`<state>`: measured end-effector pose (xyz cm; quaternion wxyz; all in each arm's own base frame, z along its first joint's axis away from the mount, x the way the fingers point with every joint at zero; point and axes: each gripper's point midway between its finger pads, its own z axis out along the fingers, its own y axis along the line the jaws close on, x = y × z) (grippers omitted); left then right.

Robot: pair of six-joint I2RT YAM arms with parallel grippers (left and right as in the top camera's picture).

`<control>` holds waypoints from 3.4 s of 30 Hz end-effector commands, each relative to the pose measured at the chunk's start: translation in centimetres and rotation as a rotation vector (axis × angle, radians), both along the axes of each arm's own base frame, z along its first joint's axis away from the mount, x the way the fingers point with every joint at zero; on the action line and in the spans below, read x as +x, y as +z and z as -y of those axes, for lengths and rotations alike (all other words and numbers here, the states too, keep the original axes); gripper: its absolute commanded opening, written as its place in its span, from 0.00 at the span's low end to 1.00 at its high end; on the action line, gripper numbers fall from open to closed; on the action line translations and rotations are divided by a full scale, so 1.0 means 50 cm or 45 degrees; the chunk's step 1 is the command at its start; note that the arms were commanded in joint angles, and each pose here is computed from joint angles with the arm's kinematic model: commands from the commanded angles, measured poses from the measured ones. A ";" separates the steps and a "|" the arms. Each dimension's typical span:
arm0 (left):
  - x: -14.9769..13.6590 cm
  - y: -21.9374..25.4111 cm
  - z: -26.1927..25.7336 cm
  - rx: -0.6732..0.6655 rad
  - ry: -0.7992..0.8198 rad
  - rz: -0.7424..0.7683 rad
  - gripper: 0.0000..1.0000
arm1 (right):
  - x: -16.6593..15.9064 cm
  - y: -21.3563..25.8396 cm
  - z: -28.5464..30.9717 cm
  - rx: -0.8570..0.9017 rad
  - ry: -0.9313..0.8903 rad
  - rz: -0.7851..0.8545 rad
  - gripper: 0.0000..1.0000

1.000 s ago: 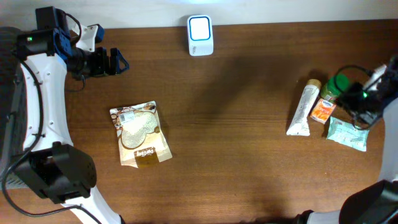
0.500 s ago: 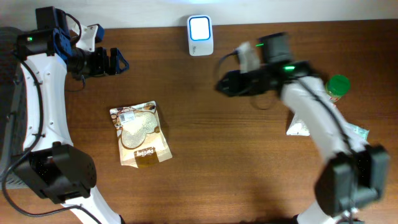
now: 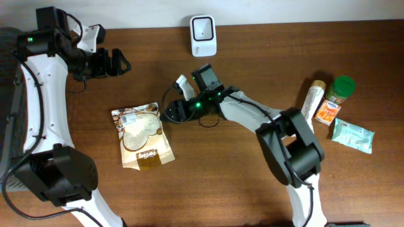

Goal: Scan the item barcode

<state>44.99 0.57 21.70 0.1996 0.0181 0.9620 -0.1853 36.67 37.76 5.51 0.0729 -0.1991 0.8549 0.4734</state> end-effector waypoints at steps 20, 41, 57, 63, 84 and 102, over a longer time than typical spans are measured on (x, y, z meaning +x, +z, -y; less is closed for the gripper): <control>0.002 0.006 -0.002 -0.002 -0.009 0.017 0.99 | -0.105 -0.172 -0.141 -0.006 0.066 -0.153 0.43; 0.002 0.006 -0.002 -0.002 -0.009 0.017 0.99 | 0.050 0.017 0.086 -0.071 -0.094 0.008 0.04; 0.002 0.006 -0.002 -0.002 -0.009 0.017 0.99 | -0.004 -0.035 0.216 -0.377 -0.208 -0.156 0.04; 0.002 0.006 -0.002 -0.002 -0.009 0.017 0.99 | 0.039 -0.075 0.205 -0.341 -0.403 -0.200 0.20; 0.002 0.006 -0.002 -0.002 -0.009 0.017 0.99 | 0.037 -0.119 0.093 0.014 -0.183 -0.178 0.42; 0.002 0.006 -0.002 -0.002 -0.009 0.017 0.99 | 0.000 -0.173 0.050 0.048 -0.115 -0.239 0.04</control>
